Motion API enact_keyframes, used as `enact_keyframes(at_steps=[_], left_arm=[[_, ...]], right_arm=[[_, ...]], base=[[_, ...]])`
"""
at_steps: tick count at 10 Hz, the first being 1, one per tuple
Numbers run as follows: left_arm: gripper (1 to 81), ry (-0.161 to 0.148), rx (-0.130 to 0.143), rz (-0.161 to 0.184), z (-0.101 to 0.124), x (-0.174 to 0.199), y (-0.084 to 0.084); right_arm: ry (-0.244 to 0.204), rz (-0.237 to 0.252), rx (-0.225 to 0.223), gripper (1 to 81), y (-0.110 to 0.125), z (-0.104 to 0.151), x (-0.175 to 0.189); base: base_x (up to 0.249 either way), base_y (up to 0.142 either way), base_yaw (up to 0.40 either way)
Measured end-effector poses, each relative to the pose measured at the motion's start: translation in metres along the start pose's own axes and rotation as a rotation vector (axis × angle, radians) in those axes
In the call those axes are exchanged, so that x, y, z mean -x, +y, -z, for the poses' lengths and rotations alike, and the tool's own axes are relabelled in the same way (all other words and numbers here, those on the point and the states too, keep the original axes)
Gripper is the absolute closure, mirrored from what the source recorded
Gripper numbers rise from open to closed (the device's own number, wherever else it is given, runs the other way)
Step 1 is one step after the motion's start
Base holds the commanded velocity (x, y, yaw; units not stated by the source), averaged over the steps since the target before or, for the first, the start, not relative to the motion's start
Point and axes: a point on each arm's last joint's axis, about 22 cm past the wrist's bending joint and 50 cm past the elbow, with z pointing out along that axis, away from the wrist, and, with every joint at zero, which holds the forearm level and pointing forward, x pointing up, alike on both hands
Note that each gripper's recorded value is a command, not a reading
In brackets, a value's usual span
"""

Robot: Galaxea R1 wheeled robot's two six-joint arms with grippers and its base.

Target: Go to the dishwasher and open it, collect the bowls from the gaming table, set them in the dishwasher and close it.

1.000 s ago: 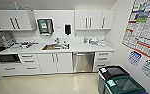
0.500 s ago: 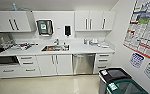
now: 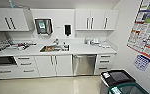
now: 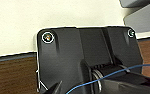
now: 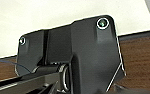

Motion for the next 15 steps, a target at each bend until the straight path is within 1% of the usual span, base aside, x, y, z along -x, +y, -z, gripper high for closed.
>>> enact_keyframes(at_steps=[1,2,3,5,6,15], left_arm=[[1.0,0.001,-0.006,0.001,0.0,0.001,-0.003],[1.0,-0.011,-0.011,0.004,0.002,0.01,-0.007],[1.0,-0.019,-0.021,0.006,0.004,0.016,-0.013],[1.0,-0.008,-0.019,0.004,0.003,0.009,-0.011],[1.0,-0.007,-0.016,0.004,0.003,0.009,-0.01],[1.0,-0.008,-0.015,0.004,0.002,0.009,-0.009]], right_arm=[[-0.009,-0.002,-0.005,1.0,-0.004,-0.001,0.005],[-0.015,-0.004,-0.01,1.0,-0.007,-0.002,0.01],[-0.02,-0.006,-0.021,1.0,-0.014,-0.004,0.013],[-0.018,-0.006,-0.018,1.0,-0.012,-0.003,0.011],[-0.015,-0.004,-0.015,1.0,-0.01,-0.002,0.01],[-0.017,-0.004,-0.024,1.0,-0.016,-0.004,0.011]], base=[[0.123,0.0,0.0],[0.123,0.0,0.0],[0.122,0.0,0.0],[0.123,0.0,0.0],[0.123,0.0,0.0],[0.123,0.0,0.0]])
